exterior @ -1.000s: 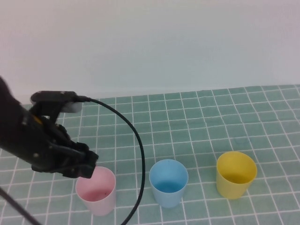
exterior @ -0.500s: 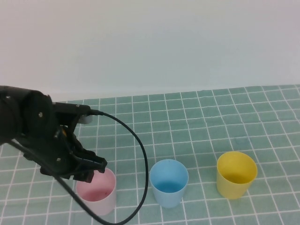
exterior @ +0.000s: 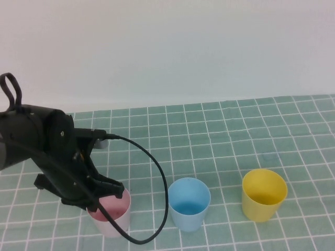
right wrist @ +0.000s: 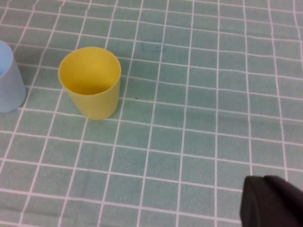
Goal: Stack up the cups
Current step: Pick up the pink cup, then place the pink cup on the blue cup
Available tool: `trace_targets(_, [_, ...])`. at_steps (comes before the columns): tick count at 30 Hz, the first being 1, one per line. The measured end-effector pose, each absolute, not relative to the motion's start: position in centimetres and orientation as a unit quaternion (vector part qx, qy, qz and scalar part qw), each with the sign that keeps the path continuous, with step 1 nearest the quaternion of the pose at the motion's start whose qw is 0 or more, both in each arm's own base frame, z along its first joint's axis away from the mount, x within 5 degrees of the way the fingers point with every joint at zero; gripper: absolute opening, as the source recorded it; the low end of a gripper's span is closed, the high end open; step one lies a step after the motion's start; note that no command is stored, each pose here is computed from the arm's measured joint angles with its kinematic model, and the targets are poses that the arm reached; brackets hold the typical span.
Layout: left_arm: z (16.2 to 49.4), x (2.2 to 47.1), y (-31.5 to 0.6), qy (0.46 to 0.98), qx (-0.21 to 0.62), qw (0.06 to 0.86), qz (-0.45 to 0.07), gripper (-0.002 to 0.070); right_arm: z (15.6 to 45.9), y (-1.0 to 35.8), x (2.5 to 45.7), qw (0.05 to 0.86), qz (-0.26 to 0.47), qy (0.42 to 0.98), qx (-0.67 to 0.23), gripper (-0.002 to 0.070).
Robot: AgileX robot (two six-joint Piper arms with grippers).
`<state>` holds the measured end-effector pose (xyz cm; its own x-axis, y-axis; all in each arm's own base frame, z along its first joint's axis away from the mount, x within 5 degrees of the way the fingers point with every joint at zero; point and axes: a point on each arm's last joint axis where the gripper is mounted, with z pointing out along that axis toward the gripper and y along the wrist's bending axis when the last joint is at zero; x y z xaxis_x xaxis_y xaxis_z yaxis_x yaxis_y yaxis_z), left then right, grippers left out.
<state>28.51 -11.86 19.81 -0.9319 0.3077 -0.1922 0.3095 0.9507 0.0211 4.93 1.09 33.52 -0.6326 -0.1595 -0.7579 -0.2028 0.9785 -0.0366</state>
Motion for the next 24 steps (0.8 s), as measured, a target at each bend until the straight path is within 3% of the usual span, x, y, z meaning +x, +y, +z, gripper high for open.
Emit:
trace_targets(5, [22.2,29.6,-12.3,0.981,0.159,0.108,-0.002,0.0015,33.5,1.1,4.9,0.417,0.026,0.903,-0.1,-0.0001])
trace_targets(11, [29.4,31.2,-13.0,0.973,0.182,0.141,-0.009,0.0015,33.5,1.1,4.9,0.417,0.027,0.903,-0.1,-0.0001])
trace_targets(14, [33.3,30.8,-13.7,0.963,0.213,0.156,-0.056,0.0015,33.5,1.1,4.9,0.417,0.027,0.903,-0.1,-0.0001])
trace_targets(16, [35.1,30.2,-14.8,0.949,0.244,0.163,-0.114,0.0015,33.5,1.1,4.9,0.417,0.027,0.903,-0.1,-0.0001])
trace_targets(19, [36.0,29.1,-17.2,0.928,0.287,0.165,-0.173,0.0015,33.5,1.1,4.9,0.417,0.029,0.903,-0.1,-0.0001])
trace_targets(24, [34.5,27.6,-21.4,0.908,0.361,0.151,-0.146,0.0015,33.6,1.4,4.9,0.417,0.047,0.902,-0.1,-0.0001])
